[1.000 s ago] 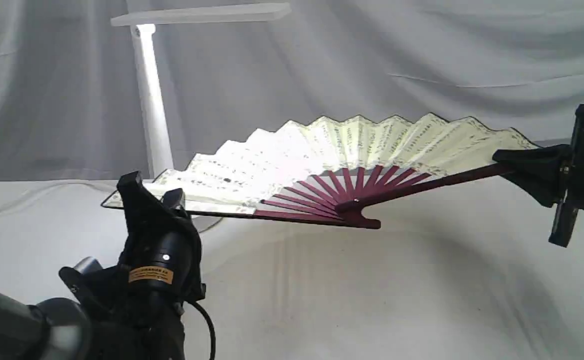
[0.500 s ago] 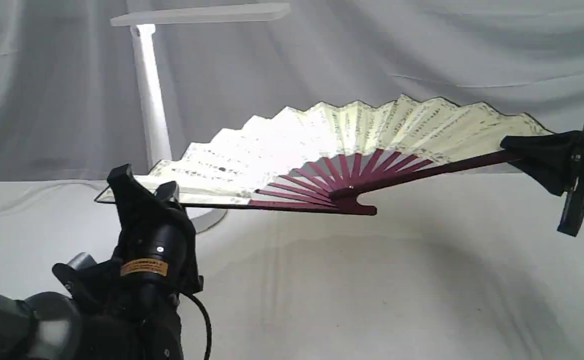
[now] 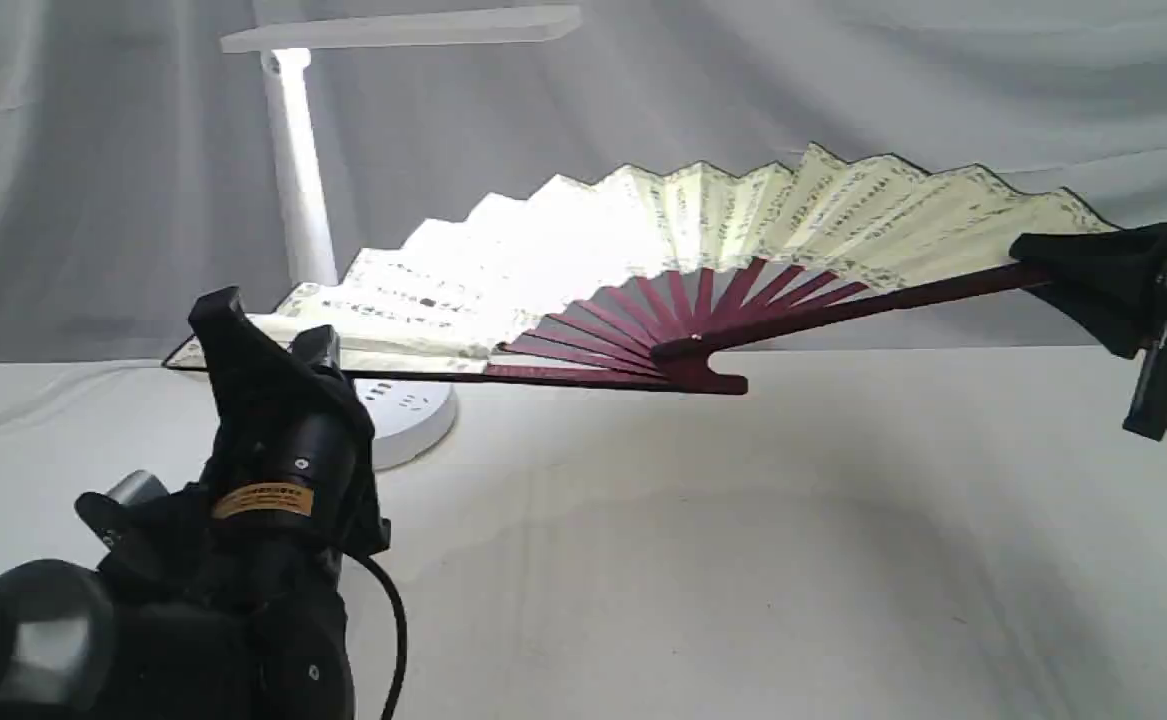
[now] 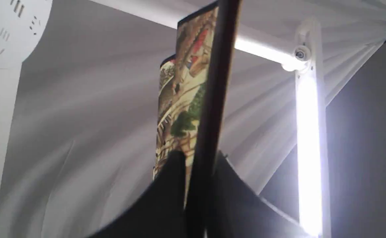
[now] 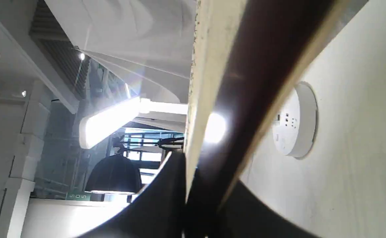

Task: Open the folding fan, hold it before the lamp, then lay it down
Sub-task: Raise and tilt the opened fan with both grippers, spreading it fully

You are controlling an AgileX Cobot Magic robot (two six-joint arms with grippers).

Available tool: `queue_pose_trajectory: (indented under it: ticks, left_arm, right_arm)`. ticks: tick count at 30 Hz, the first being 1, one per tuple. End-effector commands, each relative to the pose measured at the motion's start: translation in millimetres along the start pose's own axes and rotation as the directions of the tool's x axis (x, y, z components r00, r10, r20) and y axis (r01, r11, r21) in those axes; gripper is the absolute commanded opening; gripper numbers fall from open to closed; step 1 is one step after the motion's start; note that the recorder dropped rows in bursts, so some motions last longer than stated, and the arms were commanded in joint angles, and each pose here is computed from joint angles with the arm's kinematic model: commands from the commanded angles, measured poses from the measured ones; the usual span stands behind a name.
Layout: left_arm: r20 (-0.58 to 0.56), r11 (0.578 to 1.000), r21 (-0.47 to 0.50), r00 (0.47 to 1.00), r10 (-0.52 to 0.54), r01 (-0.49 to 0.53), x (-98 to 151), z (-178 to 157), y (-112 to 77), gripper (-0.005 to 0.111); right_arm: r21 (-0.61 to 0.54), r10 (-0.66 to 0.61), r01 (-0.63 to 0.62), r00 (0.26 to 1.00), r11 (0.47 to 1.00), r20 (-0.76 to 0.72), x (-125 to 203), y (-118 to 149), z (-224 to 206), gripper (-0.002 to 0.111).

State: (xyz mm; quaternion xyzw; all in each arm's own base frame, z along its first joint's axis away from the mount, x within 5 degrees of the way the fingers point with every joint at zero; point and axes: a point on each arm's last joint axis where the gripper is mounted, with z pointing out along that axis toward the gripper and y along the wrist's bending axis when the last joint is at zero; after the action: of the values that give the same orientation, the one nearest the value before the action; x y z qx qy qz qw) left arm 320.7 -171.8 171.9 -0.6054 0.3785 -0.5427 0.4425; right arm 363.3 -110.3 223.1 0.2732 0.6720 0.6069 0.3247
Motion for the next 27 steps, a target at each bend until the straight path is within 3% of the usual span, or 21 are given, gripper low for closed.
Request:
queue_pose_trajectory:
  ticks: [1,9,18,27]
  left_arm:
    - [0.055,0.99,0.087,0.992,-0.112,0.107,-3.9,-1.0,-20.1,0.0]
    - [0.07,0.989,0.122,0.993,-0.092,0.083,-9.1,2.1,-37.3,0.0]
    - [0.108,0.988,0.128,0.989,-0.105,0.091,-16.7,5.7,-38.9,0.0]
    - [0.127,0.985,0.156,0.988,-0.089,0.069,-31.6,17.3,-46.3,0.0]
  right_arm:
    - [0.047,-0.06,0.058,0.998,0.997,0.031,-3.1,1.7,-6.7,0.0]
    - [0.042,-0.041,0.04,0.999,0.998,0.017,0.4,4.4,-1.9,0.0]
    - [0.037,-0.033,0.033,0.999,0.999,-0.01,5.5,6.3,6.9,0.0]
    - [0.0,-0.098,0.098,0.995,0.995,-0.018,-5.1,32.6,20.5,0.0]
